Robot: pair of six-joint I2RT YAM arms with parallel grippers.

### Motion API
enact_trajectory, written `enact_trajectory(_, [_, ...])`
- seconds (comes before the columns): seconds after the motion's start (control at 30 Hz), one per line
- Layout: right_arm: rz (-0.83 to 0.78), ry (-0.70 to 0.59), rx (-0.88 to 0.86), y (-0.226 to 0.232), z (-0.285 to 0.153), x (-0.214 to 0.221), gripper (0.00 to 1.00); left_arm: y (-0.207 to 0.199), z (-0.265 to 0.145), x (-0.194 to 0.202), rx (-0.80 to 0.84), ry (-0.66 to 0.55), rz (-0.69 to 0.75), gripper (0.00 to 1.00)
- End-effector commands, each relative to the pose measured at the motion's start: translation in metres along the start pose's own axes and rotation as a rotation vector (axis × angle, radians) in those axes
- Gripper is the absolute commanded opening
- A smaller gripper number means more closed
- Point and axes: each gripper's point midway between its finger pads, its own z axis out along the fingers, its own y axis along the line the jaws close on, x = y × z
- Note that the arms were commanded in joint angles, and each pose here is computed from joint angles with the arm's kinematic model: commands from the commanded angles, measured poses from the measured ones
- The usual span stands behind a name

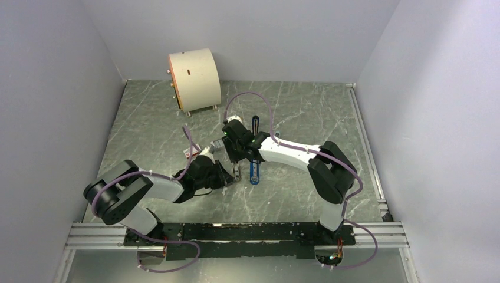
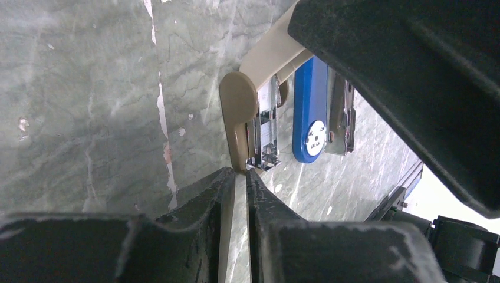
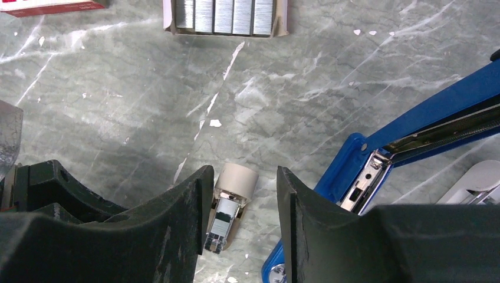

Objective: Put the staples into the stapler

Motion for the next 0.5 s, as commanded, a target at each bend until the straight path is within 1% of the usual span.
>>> enact_trajectory(0.0, [0.005, -0.023, 0.027, -0.004, 0.001, -0.005, 0.48, 0.012, 0.003, 0.003, -0.036, 0.014, -0.004, 0.19])
enact_trajectory(0.2, [0.015, -0.031, 0.048, -0.006, 0.005, -0.007, 0.49, 0.025, 0.003, 0.014, -0.076, 0.051, -0.009, 0.15])
enact_trajectory(0.3, [0.019, -0.024, 0.047, -0.005, 0.010, -0.005, 0.45, 0.033, 0.001, 0.018, -0.097, 0.056, -0.018, 0.14])
enact_trajectory(0.47, [0.030, 0.011, 0.044, -0.003, 0.014, 0.001, 0.34, 0.041, -0.001, 0.023, -0.114, 0.065, -0.024, 0.14])
